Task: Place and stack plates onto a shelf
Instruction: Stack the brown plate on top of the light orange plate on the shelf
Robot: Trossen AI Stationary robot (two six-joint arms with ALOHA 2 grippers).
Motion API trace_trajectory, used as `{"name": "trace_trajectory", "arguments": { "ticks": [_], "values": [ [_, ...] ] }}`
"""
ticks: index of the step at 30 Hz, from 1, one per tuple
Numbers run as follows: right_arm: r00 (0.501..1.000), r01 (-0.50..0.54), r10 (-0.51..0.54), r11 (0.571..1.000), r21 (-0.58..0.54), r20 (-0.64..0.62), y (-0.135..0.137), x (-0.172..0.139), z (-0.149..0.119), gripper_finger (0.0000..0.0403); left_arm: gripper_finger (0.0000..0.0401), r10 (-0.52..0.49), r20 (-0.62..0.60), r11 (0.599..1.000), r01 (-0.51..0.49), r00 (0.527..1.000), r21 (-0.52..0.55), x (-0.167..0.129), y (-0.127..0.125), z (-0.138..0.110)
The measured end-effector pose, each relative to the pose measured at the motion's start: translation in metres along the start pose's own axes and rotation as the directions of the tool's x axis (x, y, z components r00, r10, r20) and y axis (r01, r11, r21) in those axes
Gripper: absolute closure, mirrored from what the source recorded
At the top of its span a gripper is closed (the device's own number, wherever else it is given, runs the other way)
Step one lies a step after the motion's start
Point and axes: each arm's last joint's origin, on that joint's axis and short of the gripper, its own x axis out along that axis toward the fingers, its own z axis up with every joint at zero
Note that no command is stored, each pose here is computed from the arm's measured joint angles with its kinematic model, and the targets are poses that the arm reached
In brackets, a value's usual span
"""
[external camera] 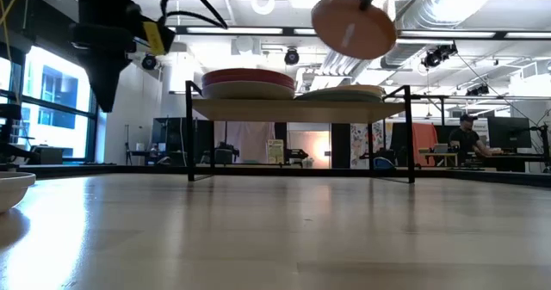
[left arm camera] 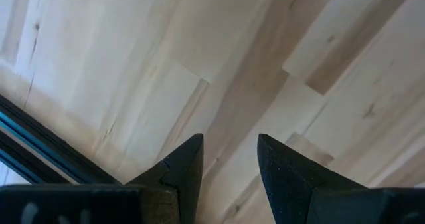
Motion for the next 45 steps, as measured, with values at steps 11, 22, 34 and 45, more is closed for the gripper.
{"name": "trace_trajectory", "arguments": {
  "ticks": [11, 22, 34, 45],
  "values": [
    [0.996, -0.092, 0.091, 0.989, -0.114, -0.015, -0.027, 0.050, -0.002, 0.0403, 0.0268, -0.011, 0.005, 0.999, 0.011, 1.000, -0.048, 0.007, 0.017, 0.016],
    [0.982, -0.163, 0.137, 0.962, -0.219, -0.128, -0.015, 0.102, -0.020, 0.0403, 0.0268, -0.005, -0.009, 0.996, 0.004, 1.000, -0.090, 0.010, 0.028, 0.023],
    [0.982, -0.167, 0.134, 0.949, -0.269, -0.134, -0.015, 0.111, -0.024, 0.0403, 0.0268, -0.021, 0.020, 0.988, 0.024, 1.000, -0.155, 0.014, 0.037, 0.033],
    [0.979, -0.171, 0.136, 0.954, -0.245, -0.154, -0.021, 0.116, -0.026, 0.0403, 0.0268, -0.032, 0.018, 0.986, 0.035, 0.999, -0.166, 0.014, 0.038, 0.034]
  ]
}}
